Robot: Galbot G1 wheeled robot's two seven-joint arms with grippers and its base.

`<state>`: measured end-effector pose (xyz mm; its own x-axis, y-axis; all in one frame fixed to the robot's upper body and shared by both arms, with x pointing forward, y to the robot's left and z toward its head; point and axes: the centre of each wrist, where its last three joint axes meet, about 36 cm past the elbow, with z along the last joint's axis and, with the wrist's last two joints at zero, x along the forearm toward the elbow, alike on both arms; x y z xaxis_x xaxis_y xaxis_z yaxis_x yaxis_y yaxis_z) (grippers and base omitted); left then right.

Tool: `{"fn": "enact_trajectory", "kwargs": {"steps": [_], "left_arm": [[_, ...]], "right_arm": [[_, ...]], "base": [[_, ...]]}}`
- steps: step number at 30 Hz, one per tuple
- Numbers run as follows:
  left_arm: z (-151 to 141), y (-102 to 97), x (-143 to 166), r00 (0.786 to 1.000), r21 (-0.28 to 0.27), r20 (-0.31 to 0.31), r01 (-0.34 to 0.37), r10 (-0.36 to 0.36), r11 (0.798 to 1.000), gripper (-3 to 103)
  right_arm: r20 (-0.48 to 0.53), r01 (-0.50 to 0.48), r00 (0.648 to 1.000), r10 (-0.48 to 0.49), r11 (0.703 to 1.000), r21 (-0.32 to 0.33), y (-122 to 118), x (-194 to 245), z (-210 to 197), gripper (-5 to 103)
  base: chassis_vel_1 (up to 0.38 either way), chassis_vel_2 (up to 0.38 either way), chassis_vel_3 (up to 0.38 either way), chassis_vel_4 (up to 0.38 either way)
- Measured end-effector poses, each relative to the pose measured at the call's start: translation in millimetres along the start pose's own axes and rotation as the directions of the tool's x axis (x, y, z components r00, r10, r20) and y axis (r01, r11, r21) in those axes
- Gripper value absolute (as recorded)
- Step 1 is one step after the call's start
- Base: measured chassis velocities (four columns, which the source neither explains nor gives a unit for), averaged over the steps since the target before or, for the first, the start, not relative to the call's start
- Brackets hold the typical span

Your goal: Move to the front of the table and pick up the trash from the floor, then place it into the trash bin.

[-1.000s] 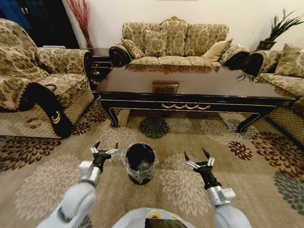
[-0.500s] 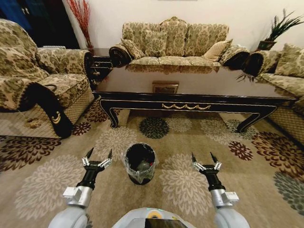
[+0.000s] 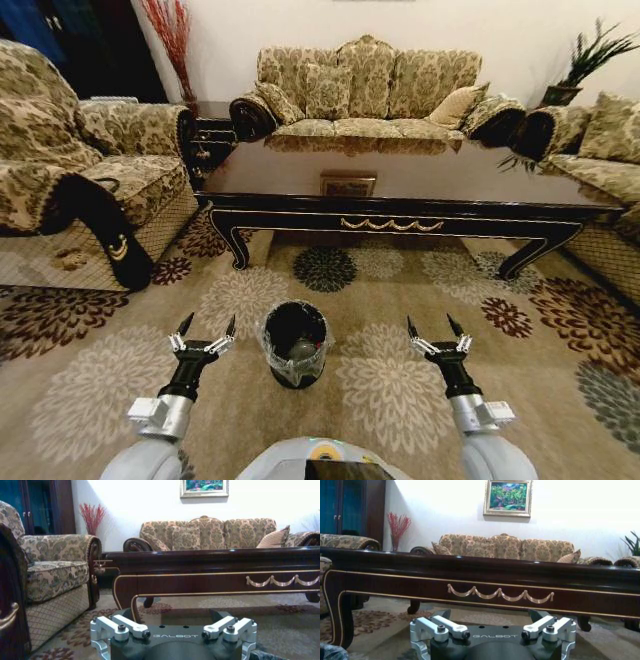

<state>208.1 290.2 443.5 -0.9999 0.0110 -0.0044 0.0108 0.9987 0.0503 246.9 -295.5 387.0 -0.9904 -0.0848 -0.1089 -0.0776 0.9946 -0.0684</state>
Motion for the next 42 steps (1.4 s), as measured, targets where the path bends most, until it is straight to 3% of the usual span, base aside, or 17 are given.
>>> {"fn": "enact_trajectory", "kwargs": {"steps": [22,42], "left_arm": [[0.4,-0.3,-0.7,1.000,0.003,-0.005,0.001,-0.001,1.000,100],[0.4,-0.3,-0.7,1.000,0.004,-0.006,0.002,-0.002,1.000,100]], "right_arm": [[-0.001,0.001,1.000,-0.001,1.000,0.000,0.2,0.1,0.2,100],[-0.002,0.001,1.000,-0.001,1.000,-0.001,0.3,0.0,0.1,100]], "base": [[0.000,0.000,0.000,0.000],[0.107,-0.120,-0.111,0.113]]}}
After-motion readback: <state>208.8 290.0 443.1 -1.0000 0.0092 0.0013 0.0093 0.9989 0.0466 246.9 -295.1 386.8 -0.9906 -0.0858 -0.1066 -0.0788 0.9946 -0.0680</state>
